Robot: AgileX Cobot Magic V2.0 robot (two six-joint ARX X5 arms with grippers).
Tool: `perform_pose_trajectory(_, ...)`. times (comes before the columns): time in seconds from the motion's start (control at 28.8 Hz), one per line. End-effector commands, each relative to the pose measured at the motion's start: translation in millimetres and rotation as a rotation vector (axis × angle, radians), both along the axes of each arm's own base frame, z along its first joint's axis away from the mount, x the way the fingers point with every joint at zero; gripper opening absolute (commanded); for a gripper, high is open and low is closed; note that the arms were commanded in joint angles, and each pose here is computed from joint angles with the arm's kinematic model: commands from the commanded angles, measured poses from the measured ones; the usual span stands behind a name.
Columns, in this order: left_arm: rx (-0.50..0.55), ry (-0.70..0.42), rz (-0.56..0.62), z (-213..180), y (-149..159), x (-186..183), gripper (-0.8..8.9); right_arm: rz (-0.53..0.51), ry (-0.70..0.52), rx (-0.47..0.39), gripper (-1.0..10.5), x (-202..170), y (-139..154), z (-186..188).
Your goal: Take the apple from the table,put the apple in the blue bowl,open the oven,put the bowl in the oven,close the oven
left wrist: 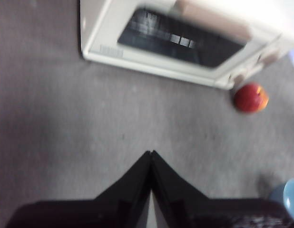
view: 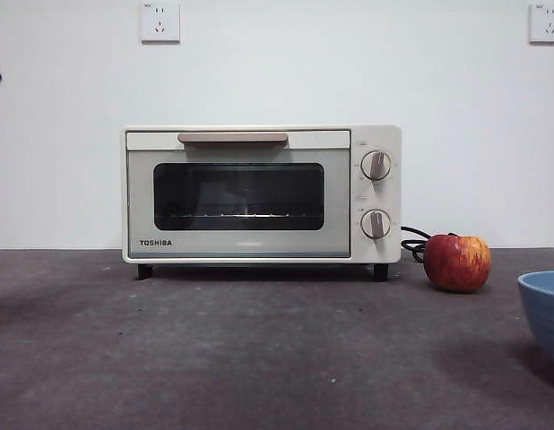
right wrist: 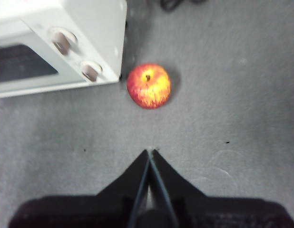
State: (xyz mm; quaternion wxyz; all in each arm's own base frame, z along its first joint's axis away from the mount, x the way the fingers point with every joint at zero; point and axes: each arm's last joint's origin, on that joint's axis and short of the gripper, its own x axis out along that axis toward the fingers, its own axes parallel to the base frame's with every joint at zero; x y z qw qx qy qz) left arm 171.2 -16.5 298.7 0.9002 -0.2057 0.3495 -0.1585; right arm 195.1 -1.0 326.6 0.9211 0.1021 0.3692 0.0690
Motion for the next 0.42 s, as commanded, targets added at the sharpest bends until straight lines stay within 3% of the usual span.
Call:
perform_pose_trajectory(0.03,0.048,0.017,-0.057,-5,-2,1,-0.05,0.060,0.063,-0.044,0.0,23,0,-7)
perform_pose_trajectory(0.1,0.069,0.042,-0.086,-9,-4,0,-0.05,0.074,0.120,-0.040,0.3,45,2,-15)
perform_pose_trajectory(0.21,0.077,0.045,-0.117,-9,-8,0,-0.05,0.111,0.189,-0.046,1.7,79,9,-27)
perform_pose_trajectory(0.35,0.078,0.045,-0.136,-10,-12,0,-0.05,0.171,0.238,-0.071,1.7,113,26,-38)
perform_pose_trajectory(0.42,0.080,0.044,-0.145,-10,-13,-1,-0.05,0.188,0.248,-0.117,3.1,124,35,-42)
